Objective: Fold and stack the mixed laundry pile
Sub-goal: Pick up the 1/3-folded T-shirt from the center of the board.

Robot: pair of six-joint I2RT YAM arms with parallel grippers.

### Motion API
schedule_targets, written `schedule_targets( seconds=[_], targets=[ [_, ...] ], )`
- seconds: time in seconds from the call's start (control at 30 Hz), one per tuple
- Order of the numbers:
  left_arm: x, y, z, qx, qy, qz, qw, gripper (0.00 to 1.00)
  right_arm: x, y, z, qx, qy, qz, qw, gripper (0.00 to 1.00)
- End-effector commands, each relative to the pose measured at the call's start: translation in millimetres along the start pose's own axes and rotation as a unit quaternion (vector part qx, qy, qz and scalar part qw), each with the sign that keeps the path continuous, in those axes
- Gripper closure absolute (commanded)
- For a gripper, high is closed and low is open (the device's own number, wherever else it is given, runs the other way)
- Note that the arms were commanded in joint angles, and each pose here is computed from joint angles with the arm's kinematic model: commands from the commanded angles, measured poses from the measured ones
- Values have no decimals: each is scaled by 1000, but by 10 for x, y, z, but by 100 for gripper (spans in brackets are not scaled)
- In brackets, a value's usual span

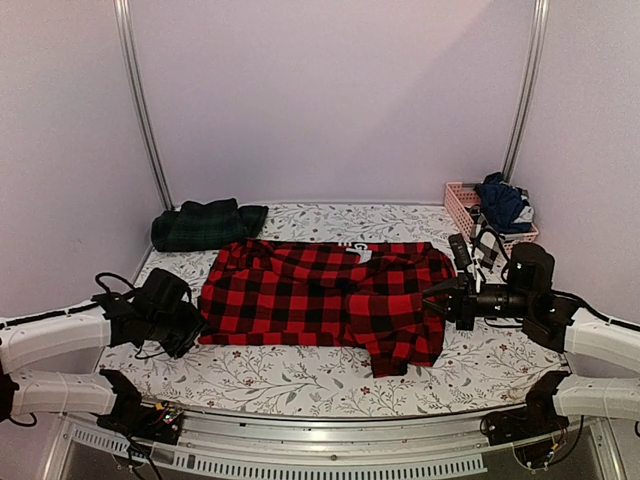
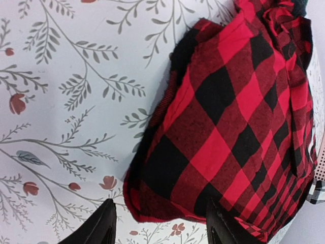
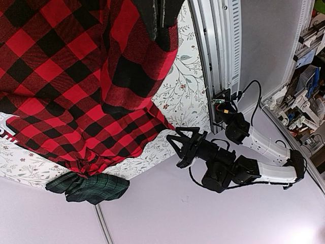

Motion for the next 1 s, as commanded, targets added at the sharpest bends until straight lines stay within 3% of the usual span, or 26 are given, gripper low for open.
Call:
schedule_targets(
  seconds=[0.0, 0.2, 0.4, 0.5, 0.97],
  targets=[
    [-110, 38, 100, 48, 23, 11, 999, 42, 13, -10, 7, 5, -4, 1, 1000, 100],
    [-235, -23, 122, 64, 30, 37, 997, 55, 18, 31, 20, 8, -4, 0, 1000, 100],
    [-265, -75, 120, 73, 23, 52, 996, 87, 25, 55, 31, 9, -4, -1, 1000, 100],
    [-206, -22, 91, 75, 20, 42, 996, 98, 37, 125, 43, 15, -7, -8, 1000, 100],
    [-87, 472, -567, 9, -2, -38, 999, 100, -3, 750, -384, 87, -107, -29, 990, 100]
  ],
)
Point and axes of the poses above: each gripper's point midway between its finger pads, its own x axis back along the fingers, its own z axis along the line the jaws close on, y = z × x, the point moved 1 cm from there along x, back along the fingers, and after that the axes turned 4 degrees about x, right-handed, at the moved point
